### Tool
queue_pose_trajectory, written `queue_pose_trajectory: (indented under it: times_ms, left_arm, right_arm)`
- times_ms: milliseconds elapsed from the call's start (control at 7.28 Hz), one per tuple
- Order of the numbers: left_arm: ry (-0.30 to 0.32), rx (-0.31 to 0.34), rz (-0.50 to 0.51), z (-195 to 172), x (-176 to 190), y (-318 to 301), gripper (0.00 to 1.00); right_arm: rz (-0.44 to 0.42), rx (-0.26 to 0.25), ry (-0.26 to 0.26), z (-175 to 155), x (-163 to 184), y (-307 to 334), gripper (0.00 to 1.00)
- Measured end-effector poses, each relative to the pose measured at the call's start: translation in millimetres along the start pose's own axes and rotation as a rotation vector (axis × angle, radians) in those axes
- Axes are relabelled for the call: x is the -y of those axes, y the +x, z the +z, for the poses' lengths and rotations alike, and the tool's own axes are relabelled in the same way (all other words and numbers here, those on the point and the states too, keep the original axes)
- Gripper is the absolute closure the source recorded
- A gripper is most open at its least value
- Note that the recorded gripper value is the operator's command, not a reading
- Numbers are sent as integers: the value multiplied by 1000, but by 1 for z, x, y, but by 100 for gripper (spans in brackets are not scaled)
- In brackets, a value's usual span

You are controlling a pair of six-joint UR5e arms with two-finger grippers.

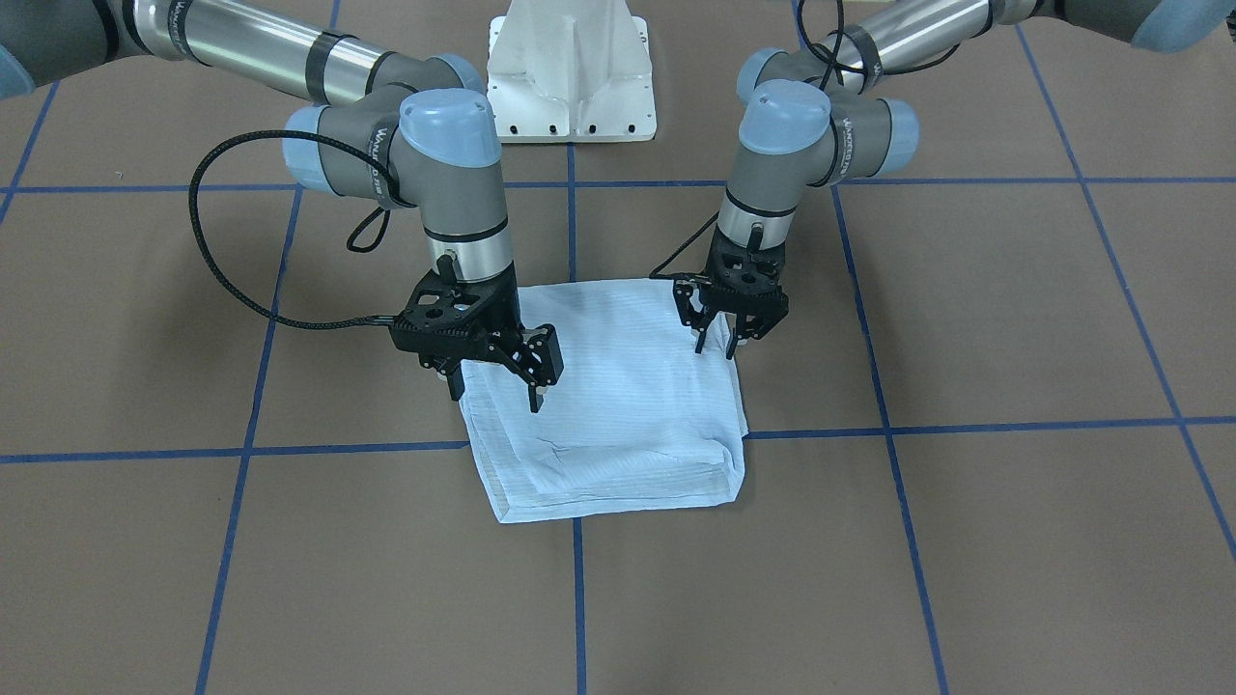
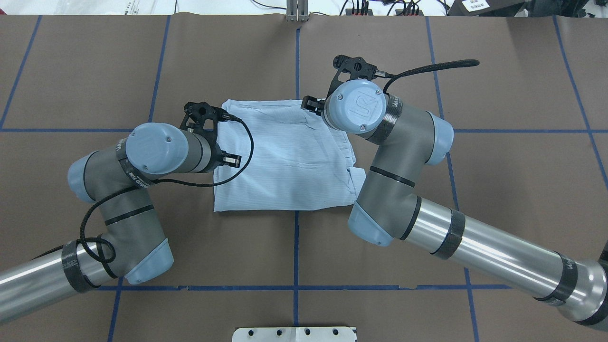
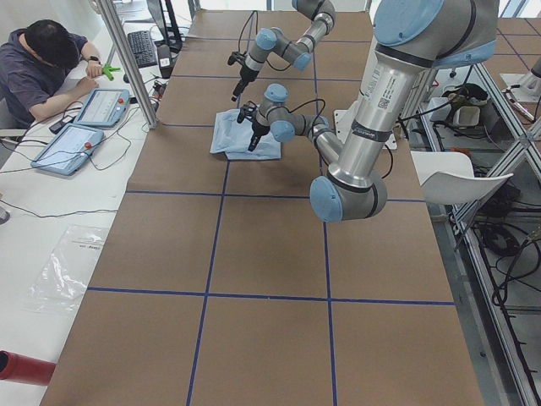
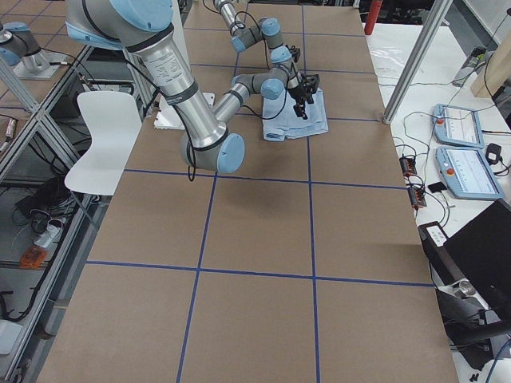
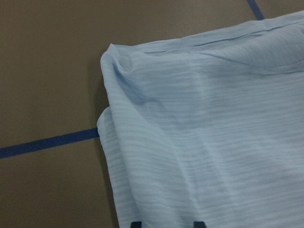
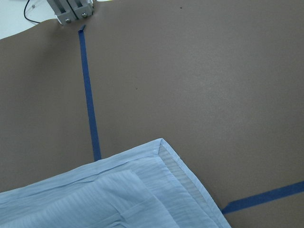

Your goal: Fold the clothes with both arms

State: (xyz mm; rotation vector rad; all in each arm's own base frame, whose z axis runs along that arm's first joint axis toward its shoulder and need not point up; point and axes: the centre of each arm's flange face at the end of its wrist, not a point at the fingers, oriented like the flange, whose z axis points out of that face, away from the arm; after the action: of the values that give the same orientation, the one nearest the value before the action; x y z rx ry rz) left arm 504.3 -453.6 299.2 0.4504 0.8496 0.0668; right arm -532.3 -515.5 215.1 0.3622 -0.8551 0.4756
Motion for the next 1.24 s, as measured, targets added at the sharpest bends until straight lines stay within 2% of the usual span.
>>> queue_pose_trajectory:
  times_ms: [549, 1236]
  left_arm:
    - [0, -4, 1, -3, -3, -1, 100]
    - [3, -29, 11, -40, -33, -26, 100]
  right_arm:
    - [-1, 1, 1, 0, 0, -1, 0]
    - [-1, -1, 4, 0, 0, 0, 0]
